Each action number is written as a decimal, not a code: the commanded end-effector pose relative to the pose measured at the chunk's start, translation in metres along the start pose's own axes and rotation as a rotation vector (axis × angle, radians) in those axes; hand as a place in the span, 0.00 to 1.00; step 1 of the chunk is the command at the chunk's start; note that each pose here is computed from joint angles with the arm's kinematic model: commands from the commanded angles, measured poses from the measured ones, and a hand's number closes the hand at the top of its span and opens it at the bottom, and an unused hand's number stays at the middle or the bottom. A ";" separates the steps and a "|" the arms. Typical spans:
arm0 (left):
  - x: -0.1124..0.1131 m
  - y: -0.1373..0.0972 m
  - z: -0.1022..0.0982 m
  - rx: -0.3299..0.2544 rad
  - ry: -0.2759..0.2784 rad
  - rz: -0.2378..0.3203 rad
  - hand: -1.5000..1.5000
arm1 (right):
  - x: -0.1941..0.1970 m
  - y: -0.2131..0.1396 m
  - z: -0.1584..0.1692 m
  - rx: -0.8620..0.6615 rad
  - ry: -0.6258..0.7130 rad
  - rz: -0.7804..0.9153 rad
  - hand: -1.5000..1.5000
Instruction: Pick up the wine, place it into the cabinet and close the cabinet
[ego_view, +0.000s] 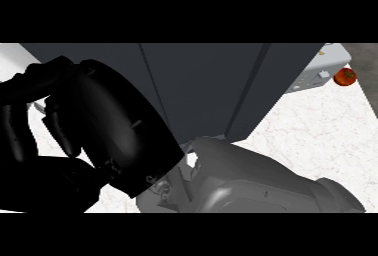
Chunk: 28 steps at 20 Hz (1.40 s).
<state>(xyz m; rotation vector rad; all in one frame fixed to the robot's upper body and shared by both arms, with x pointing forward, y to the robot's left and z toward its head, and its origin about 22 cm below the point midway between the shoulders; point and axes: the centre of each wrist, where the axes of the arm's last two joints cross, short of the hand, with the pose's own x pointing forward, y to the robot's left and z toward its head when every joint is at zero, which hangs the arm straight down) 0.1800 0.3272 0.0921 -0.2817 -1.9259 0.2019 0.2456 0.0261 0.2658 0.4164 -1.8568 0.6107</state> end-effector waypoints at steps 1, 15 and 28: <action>0.014 -0.013 -0.008 0.002 -0.011 -0.003 0.00 | -0.019 -0.019 -0.035 -0.055 0.003 0.090 1.00; -0.001 -0.009 -0.021 -0.004 -0.022 -0.025 0.00 | -0.067 -0.080 -0.077 -0.125 0.056 0.067 1.00; -0.006 -0.015 -0.017 -0.027 -0.015 -0.008 0.00 | -0.096 -0.135 -0.069 -0.177 0.062 0.210 1.00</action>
